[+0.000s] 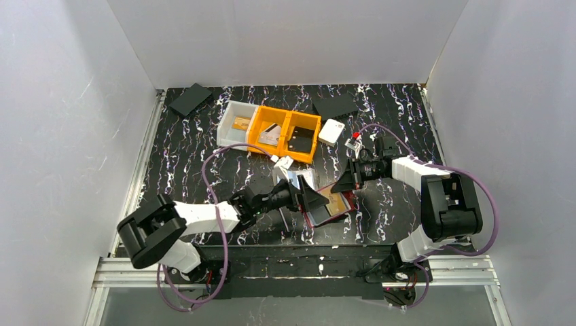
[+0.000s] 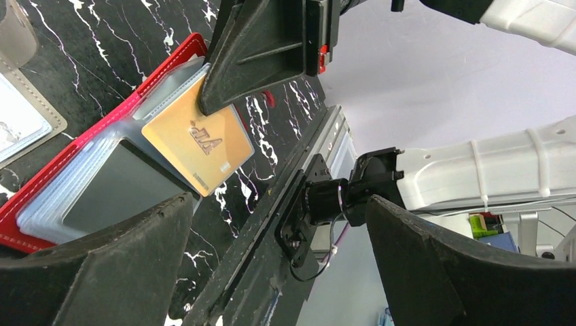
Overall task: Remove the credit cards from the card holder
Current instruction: Remove the credit card from the card holder.
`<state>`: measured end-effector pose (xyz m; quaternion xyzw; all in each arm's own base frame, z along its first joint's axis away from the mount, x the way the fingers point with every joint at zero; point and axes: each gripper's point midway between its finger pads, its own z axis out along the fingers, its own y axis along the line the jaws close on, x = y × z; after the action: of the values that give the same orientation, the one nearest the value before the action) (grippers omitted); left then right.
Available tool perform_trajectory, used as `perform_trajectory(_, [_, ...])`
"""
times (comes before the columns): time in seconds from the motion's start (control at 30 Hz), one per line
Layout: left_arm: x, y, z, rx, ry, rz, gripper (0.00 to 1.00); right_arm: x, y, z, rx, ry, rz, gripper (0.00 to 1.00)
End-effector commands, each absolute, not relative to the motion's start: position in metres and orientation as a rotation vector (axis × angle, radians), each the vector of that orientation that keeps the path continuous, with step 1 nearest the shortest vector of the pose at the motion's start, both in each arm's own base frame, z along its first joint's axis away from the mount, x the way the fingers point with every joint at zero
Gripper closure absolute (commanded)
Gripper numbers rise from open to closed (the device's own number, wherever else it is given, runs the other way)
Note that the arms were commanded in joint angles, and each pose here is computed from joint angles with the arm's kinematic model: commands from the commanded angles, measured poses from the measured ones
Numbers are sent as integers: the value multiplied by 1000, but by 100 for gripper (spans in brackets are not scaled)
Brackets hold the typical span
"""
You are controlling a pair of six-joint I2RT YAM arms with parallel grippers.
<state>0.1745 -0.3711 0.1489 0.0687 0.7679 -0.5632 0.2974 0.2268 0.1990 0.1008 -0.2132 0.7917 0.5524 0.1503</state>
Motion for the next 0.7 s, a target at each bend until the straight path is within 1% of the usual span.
perform_trajectory(0.0, [178,-390,167,174,1973,-1586,2,228,205,113,-570,2213,1686,99])
perform_trajectory(0.1, [181,-395,158,144,1989,-1579,5,228,206,113,-534,2219,1709,99])
perform_trajectory(0.23, [186,-398,145,102,2010,-1568,15,230,206,114,-515,2218,1719,99])
perform_trajectory(0.47, [189,-400,124,55,2039,-1564,22,231,206,117,-478,2204,1760,99])
perform_trajectory(0.67, [192,-406,122,30,2023,-1603,32,230,206,120,-462,2192,1791,99])
